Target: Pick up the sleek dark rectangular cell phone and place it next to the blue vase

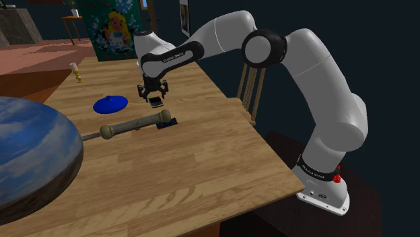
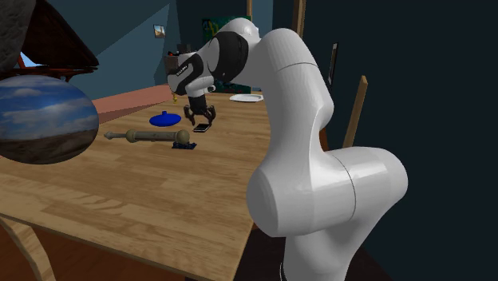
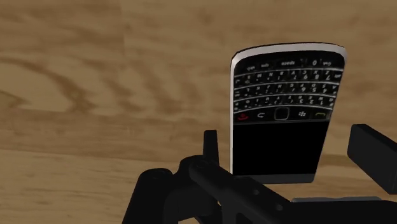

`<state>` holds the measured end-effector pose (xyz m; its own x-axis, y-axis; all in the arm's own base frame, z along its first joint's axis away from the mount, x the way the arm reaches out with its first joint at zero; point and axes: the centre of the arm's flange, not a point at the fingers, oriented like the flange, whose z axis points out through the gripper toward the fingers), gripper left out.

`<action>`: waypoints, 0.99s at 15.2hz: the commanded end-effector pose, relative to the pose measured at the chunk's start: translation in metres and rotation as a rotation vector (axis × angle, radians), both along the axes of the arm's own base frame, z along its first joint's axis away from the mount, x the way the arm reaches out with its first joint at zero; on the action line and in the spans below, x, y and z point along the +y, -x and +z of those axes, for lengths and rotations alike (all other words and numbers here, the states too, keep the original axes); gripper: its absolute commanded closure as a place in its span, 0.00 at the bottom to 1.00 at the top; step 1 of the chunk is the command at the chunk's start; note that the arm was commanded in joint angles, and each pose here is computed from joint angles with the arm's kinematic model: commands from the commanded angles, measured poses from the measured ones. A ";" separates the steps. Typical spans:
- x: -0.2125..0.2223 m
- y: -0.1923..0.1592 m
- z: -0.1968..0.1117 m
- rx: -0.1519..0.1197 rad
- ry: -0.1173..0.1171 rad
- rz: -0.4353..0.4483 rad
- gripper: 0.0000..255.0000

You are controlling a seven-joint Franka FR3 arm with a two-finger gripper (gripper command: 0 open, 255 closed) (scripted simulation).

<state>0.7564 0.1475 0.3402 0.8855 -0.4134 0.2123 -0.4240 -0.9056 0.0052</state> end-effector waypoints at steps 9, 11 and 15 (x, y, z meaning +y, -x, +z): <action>0.005 0.010 0.049 0.000 0.000 0.000 0.00; 0.005 0.010 0.049 0.000 0.000 0.000 0.00; 0.005 0.010 0.049 0.000 0.000 0.000 0.00</action>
<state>0.7469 0.1522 0.3890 0.8854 -0.4134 0.2124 -0.4241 -0.9056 0.0051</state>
